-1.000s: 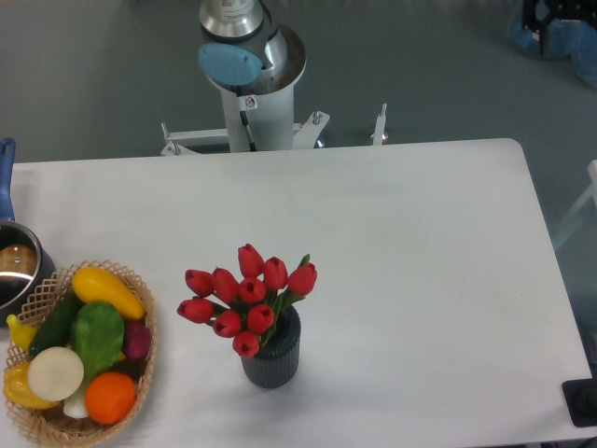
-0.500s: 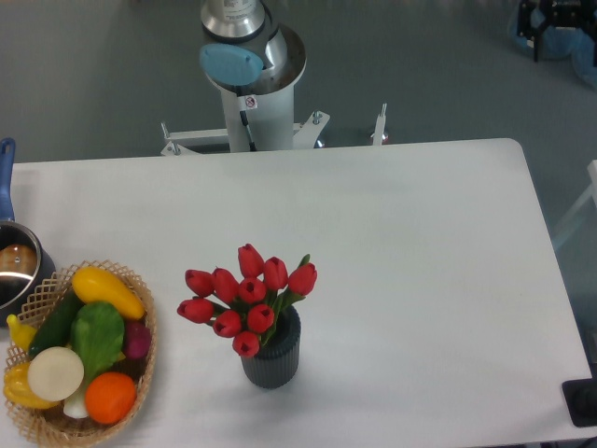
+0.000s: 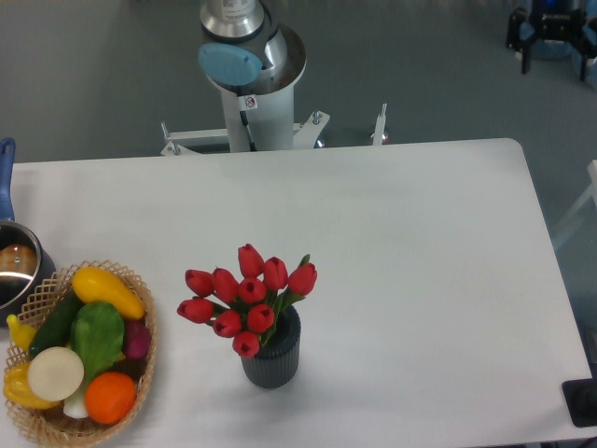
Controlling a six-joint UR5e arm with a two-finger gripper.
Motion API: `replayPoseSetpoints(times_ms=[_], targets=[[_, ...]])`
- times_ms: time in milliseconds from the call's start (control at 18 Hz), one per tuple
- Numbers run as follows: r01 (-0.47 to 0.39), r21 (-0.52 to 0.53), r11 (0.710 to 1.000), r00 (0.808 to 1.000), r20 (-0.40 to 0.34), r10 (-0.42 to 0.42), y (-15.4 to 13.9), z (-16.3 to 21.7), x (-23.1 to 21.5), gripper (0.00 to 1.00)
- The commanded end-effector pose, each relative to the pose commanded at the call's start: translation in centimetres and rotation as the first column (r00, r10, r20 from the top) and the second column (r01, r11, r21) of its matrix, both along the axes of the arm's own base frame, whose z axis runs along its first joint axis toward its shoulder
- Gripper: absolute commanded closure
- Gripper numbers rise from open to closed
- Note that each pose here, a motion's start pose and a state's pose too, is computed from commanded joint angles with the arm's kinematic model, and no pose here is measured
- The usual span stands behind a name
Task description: Pick up the flowers from the vase
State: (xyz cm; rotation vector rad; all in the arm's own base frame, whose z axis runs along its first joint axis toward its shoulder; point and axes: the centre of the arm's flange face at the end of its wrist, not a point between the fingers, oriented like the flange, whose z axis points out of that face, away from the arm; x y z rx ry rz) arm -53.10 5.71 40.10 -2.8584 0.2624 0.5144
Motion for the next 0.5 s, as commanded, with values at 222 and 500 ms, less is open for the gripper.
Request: replayPoseSetpoints(times_ms=[222, 500], targets=[[-0.004, 0.007, 1.000, 1.000, 0.004, 0.004, 0.1, -0.1, 0.0, 0.00], [-0.008, 0.020, 1.000, 0.999, 0.032, 0.008, 1.2, -1.2, 0.0, 0.00]])
